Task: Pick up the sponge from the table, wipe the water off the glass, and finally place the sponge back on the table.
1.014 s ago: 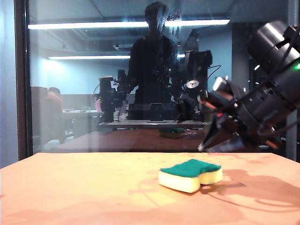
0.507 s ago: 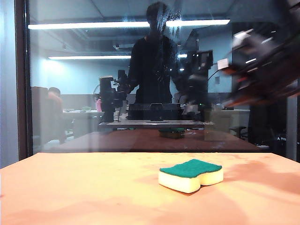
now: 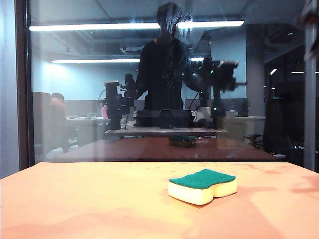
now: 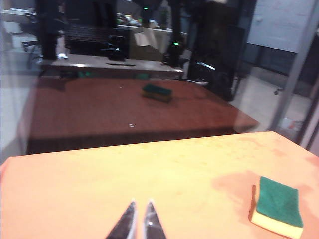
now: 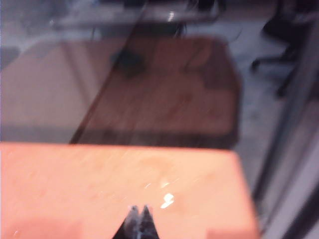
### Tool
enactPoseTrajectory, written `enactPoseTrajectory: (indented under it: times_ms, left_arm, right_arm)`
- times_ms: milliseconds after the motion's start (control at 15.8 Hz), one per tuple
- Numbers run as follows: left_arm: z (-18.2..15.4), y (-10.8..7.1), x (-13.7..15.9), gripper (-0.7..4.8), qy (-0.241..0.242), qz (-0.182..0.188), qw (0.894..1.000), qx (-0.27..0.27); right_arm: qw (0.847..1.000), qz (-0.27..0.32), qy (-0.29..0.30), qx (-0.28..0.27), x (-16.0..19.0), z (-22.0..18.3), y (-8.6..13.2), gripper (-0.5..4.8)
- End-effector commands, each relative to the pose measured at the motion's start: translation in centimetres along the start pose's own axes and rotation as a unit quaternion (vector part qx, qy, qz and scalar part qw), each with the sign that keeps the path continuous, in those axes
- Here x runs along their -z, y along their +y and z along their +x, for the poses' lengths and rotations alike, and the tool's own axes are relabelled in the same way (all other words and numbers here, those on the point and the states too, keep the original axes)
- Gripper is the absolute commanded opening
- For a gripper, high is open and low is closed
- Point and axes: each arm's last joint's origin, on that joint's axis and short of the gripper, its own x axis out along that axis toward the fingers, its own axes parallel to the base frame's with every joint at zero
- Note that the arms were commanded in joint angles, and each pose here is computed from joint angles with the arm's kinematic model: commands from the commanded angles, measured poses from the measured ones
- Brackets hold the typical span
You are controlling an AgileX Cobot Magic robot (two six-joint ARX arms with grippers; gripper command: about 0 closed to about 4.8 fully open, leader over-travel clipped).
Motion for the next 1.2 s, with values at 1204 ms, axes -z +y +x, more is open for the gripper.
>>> enactPoseTrajectory:
  times_ms: [1204]
  left_arm:
    - [-0.1, 0.7, -0.7, 0.24, -0.033, 0.074, 0.988, -0.13]
  right_arm:
    - [0.994, -0.014, -0.083, 0.064, 10.9, -7.5, -0.4, -0.06]
